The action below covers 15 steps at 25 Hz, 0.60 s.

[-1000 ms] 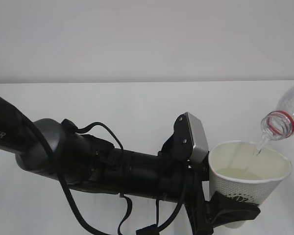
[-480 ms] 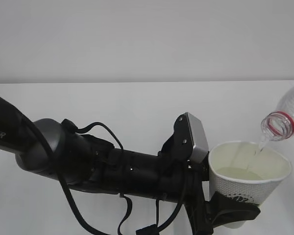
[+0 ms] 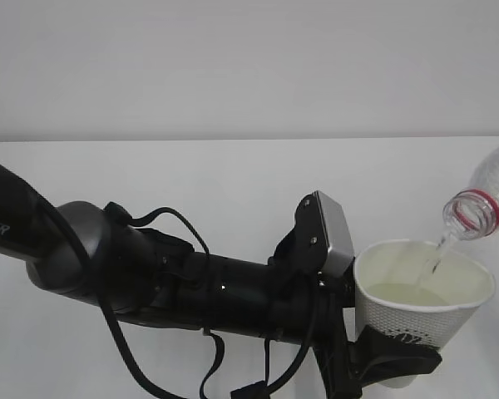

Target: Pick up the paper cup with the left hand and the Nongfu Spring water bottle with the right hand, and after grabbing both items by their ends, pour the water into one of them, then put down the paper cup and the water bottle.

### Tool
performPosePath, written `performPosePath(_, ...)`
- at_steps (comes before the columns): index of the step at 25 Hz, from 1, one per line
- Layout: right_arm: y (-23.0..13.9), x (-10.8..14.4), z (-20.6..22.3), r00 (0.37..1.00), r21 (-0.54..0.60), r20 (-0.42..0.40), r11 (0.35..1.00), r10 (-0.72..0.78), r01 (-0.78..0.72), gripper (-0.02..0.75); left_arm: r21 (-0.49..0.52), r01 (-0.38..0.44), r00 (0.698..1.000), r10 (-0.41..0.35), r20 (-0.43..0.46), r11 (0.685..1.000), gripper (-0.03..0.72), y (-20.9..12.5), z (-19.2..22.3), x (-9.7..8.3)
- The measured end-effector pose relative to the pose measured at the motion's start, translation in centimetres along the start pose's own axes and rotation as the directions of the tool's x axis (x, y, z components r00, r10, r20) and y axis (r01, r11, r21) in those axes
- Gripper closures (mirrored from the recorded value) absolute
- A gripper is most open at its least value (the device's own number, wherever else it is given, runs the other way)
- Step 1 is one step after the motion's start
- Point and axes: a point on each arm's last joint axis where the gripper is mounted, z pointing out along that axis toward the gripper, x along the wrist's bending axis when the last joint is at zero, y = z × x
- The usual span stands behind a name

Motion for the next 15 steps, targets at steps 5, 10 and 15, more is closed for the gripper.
performPosePath(5,0.00,0.00,0.00,1.000,0.000,0.000,1.000,-0.016,0.016,0.324,0.000,0.000,1.000,0.000,0.000,1.000,0.177,0.00,0.00,0.00)
performPosePath(10,0.00,0.00,0.00,1.000,0.000,0.000,1.000,-0.018,0.018,0.324,0.000,0.000,1.000,0.000,0.000,1.000,0.177,0.00,0.00,0.00)
performPosePath(15,0.00,0.00,0.00,1.000,0.000,0.000,1.000,-0.019,0.019,0.324,0.000,0.000,1.000,0.000,0.000,1.000,0.177,0.00,0.00,0.00)
